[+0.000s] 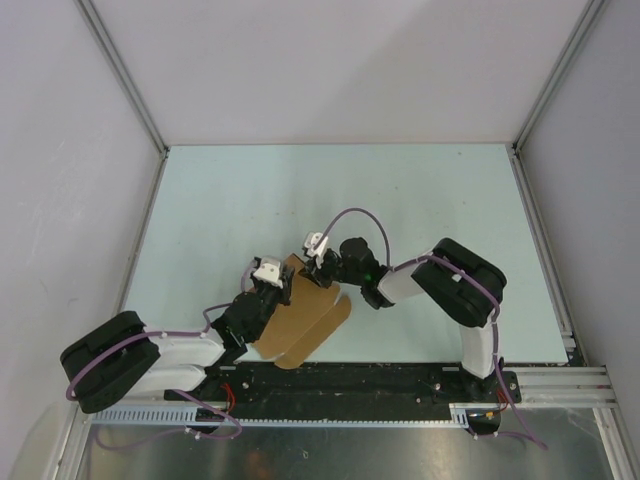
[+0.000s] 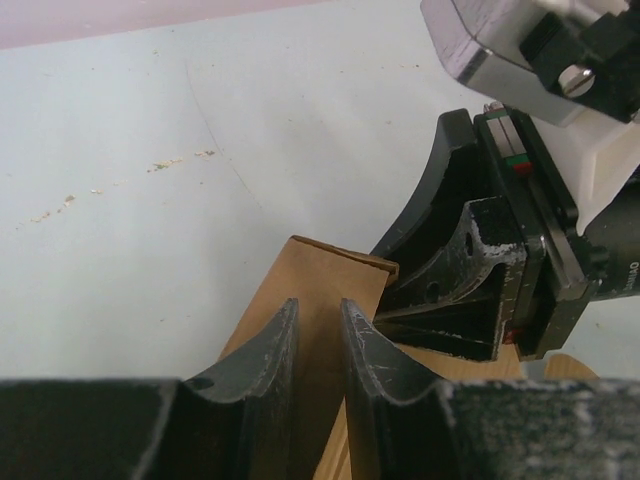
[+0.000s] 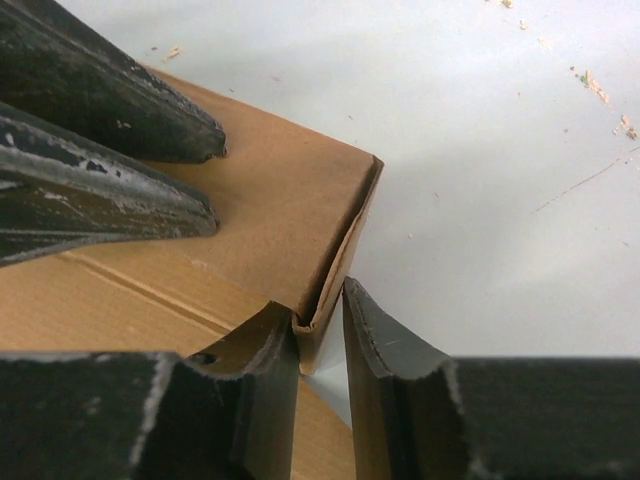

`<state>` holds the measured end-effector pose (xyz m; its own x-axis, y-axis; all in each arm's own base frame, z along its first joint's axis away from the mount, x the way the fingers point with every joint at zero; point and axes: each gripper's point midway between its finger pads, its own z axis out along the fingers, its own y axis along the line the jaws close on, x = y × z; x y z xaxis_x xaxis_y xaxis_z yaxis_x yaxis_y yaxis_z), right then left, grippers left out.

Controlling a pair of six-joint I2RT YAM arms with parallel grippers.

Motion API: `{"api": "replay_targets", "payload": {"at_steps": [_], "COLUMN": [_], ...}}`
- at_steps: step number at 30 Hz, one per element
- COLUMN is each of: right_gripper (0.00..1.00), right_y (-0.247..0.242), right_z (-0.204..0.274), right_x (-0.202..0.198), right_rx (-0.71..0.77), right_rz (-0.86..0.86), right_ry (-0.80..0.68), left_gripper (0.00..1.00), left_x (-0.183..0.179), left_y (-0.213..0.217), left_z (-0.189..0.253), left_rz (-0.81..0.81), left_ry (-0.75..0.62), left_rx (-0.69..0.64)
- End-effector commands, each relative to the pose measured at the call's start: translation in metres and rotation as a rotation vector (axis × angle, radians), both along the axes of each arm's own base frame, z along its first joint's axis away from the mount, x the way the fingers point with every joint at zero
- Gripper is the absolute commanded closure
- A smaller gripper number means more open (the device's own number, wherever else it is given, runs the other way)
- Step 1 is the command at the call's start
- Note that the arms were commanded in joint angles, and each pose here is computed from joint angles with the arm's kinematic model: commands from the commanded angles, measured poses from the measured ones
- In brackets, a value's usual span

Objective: Fold the paper box

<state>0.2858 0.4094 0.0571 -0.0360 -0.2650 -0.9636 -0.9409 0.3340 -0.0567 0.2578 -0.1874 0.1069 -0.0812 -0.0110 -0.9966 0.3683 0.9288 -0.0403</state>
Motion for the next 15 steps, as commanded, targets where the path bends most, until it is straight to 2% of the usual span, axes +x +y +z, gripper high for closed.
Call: {"api": "replay_targets", "payload": {"at_steps": [1,8,15], "right_gripper": [0.75,0.93,1.00], "right_y": [0.0143,0.0174,0.0172], "right_z": [0.0168,0.0137,0.0139], "right_x": [0.0088,0.0104,0.0124], "right_rx": [0.053,0.053,0.039], "right_rz": [-0.039,-0.090,-0.132], "right_ry": [-0.067,-0.085,-0.109], "left_gripper": [0.72,0.72,0.72], "left_x": [0.0002,-0.0002,-0.0011], "left_y": [-0.0024,-0.0016,0.0004], "left_z": [0.0031,0.0023,0.0020], "left_rz": [-0.008,-0.006,-0.002], "left_ry": [-0.001,0.000,0.000], "left_rx": [-0.032,-0.033,-0.036]}}
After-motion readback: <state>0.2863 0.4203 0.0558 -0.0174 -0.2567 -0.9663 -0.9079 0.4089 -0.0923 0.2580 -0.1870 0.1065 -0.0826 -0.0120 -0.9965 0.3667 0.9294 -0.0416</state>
